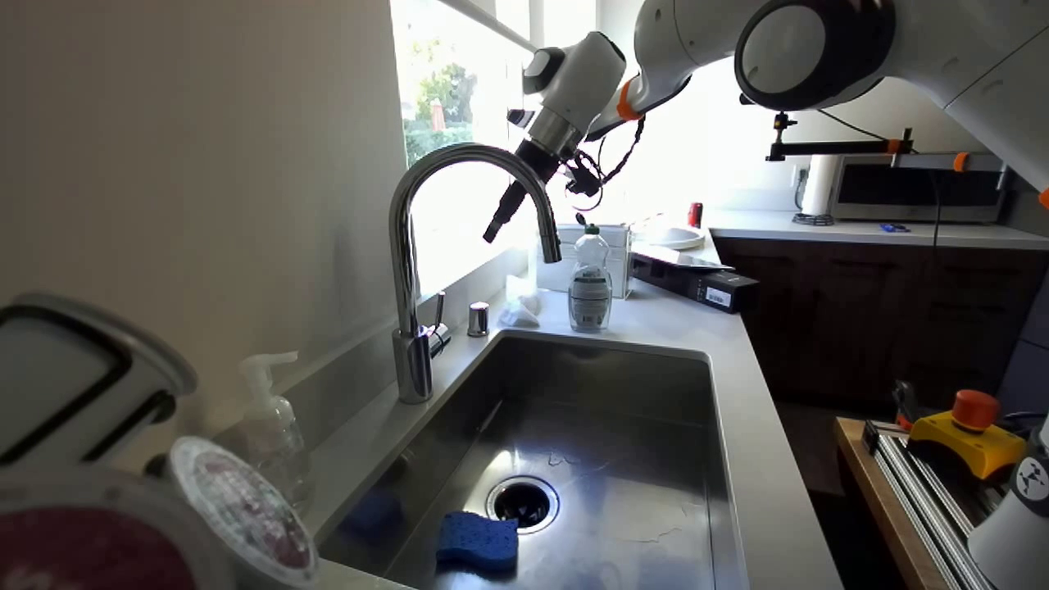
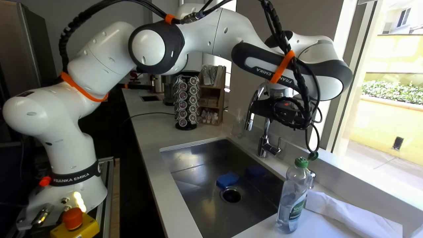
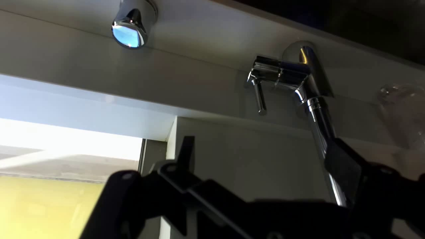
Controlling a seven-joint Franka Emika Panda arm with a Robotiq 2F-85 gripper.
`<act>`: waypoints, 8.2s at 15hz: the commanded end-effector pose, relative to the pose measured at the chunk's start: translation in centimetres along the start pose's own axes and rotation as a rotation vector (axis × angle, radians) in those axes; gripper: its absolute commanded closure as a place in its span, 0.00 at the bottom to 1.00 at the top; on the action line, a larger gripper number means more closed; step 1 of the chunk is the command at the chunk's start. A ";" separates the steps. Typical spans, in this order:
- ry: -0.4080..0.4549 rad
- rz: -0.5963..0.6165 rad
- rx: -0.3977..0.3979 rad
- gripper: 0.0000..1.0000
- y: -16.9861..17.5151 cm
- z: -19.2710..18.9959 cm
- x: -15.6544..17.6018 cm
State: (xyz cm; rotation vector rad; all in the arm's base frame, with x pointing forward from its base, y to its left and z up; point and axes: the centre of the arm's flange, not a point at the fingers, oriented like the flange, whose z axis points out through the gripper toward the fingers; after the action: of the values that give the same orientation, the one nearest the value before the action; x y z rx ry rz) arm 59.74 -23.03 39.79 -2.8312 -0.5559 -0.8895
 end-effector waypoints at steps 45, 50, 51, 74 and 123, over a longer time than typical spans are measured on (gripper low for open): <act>-0.027 -0.103 0.026 0.00 1.2 8.9 4.1; -0.034 -0.080 0.021 0.12 1.4 10.2 3.7; -0.031 -0.074 0.022 0.03 1.5 10.4 3.7; 0.025 0.018 0.046 0.61 1.3 12.2 4.0; 0.042 0.114 0.002 0.99 2.0 13.6 4.3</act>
State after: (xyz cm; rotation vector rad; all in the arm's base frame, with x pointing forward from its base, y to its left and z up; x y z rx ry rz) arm 65.55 -18.86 30.74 -2.7874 -0.4208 -0.9151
